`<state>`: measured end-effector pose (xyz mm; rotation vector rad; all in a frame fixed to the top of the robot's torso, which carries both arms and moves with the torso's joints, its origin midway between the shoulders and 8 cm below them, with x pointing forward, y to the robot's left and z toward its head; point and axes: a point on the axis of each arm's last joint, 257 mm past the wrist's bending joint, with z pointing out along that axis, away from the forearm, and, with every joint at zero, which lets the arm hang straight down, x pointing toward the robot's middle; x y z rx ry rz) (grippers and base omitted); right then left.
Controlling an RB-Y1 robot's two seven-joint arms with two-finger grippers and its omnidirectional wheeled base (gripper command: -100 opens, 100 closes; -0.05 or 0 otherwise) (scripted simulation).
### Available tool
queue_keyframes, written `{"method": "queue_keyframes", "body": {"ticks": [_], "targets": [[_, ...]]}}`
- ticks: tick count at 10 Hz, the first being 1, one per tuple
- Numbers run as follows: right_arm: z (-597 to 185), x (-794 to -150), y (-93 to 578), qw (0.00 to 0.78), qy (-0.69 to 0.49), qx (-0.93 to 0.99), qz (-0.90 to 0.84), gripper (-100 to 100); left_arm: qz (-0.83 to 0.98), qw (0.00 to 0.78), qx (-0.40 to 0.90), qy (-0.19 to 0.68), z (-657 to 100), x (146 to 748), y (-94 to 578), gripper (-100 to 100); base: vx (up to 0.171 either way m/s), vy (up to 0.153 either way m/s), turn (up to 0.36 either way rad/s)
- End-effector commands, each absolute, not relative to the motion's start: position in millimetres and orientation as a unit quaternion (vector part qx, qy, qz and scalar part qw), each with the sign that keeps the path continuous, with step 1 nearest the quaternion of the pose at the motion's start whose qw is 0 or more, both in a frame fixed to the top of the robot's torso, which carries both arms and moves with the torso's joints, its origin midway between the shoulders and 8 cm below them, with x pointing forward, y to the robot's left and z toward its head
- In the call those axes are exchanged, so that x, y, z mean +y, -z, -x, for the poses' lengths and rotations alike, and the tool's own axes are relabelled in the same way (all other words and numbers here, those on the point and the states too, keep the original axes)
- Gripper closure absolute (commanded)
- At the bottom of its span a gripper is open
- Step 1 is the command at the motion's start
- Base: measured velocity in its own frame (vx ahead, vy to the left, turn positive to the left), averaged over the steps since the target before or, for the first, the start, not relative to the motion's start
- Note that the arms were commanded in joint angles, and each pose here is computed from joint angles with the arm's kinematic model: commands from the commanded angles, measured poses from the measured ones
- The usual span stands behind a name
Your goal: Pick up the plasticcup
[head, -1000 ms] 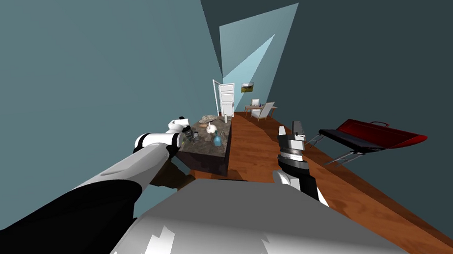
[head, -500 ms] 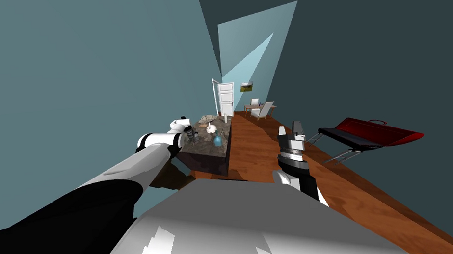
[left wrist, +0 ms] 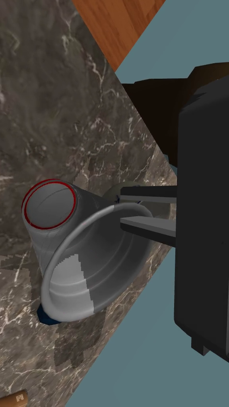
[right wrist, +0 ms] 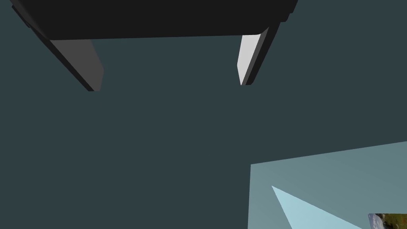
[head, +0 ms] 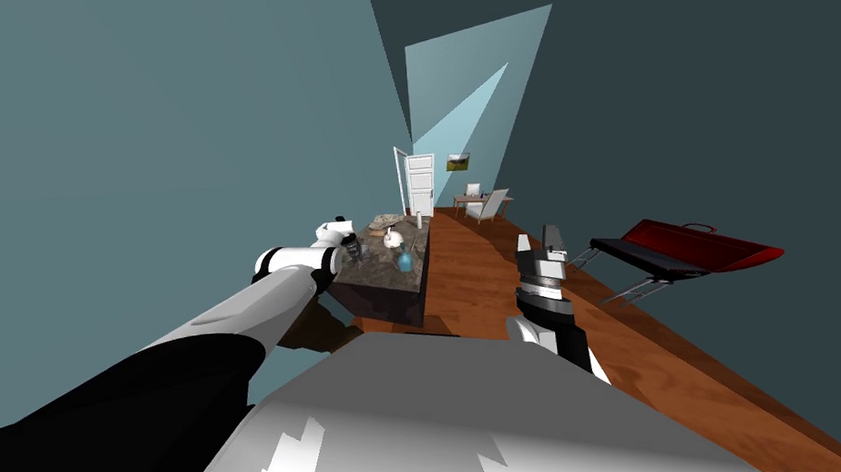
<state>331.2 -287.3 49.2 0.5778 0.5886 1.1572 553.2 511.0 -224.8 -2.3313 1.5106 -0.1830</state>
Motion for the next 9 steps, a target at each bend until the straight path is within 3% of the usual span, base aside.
{"method": "queue_keyframes", "body": {"ticks": [1, 2, 3, 4, 8, 9], "targets": [[-331.2, -287.3, -49.2, 0.758, -0.531, 0.270, -0.265, 0, 0.824, 0.178, 0.534, 0.065, -553.2, 511.0, 224.8, 100, 0.000, 0.000, 0.000], [-331.2, -287.3, -49.2, 0.758, -0.531, 0.270, -0.265, 0, 0.824, 0.178, 0.534, 0.065, -553.2, 511.0, 224.8, 0, 0.000, 0.000, 0.000], [-331.2, -287.3, -49.2, 0.758, -0.531, 0.270, -0.265, 0, 0.831, 0.164, 0.528, 0.053, -543.6, 504.3, 248.4, 100, 0.000, 0.031, -0.039], [-331.3, -287.3, -49.2, 0.758, -0.531, 0.270, -0.265, 0, 0.831, 0.164, 0.528, 0.053, -543.6, 504.3, 248.4, 100, -0.004, 0.048, -0.036], [-331.2, -287.3, -49.2, 0.758, -0.531, 0.270, -0.265, 0, 0.828, 0.164, 0.533, 0.054, -541.1, 515.6, 230.8, 100, 0.012, -0.063, 0.049], [-331.2, -287.3, -49.3, 0.758, -0.531, 0.270, -0.265, 0, 0.828, 0.164, 0.534, 0.053, -540.7, 515.8, 229.9, 0, 0.001, -0.007, -0.002]]}}
